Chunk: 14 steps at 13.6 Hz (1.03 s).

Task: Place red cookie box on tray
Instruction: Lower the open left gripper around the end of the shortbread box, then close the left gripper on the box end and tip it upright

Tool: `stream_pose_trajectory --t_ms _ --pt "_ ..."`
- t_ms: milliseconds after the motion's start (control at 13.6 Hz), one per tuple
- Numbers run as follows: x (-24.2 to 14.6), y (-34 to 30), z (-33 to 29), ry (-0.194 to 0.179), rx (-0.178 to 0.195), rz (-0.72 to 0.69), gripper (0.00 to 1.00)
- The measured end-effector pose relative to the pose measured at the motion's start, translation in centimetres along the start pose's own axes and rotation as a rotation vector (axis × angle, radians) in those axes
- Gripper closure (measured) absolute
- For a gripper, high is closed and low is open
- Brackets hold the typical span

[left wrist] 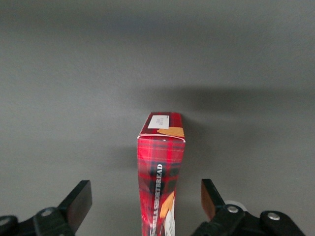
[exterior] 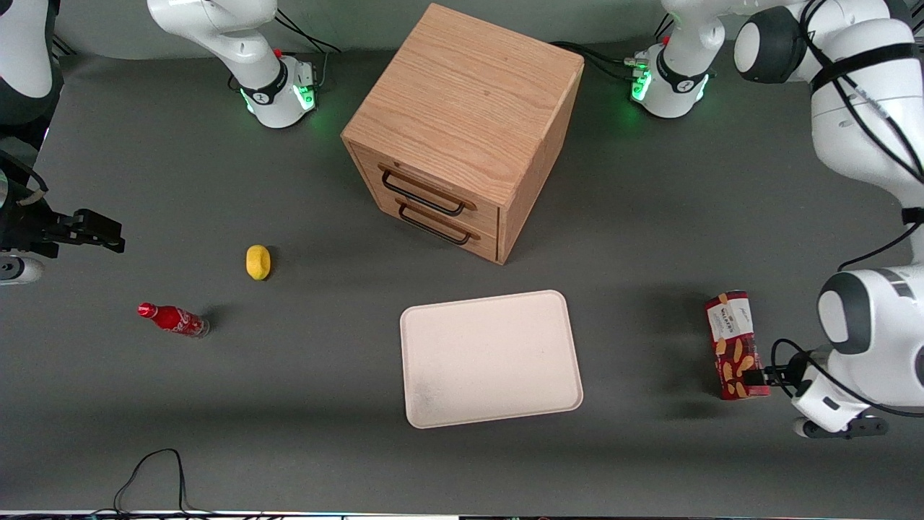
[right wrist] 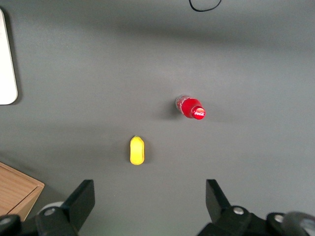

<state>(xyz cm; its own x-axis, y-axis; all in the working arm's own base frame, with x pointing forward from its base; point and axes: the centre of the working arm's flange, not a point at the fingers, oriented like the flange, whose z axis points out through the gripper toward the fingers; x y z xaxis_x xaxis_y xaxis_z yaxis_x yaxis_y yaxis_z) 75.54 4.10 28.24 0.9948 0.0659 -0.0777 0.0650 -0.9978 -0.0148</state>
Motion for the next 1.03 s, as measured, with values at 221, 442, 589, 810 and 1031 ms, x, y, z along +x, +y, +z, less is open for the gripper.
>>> stream_pose_trajectory --t_ms 221,442,589,810,1031 --pt "-0.5 -0.1 1.5 -0.030 0.001 -0.001 0.01" --pt "-1.0 0.2 2.8 -0.058 0.001 0.002 0.01" --pt "-1.6 1.0 4.3 -0.083 0.003 0.013 0.01" --pt "-1.8 1.5 4.9 -0.085 0.004 0.020 0.02" --pt "-1.8 0.9 4.3 -0.078 0.005 0.013 0.02"
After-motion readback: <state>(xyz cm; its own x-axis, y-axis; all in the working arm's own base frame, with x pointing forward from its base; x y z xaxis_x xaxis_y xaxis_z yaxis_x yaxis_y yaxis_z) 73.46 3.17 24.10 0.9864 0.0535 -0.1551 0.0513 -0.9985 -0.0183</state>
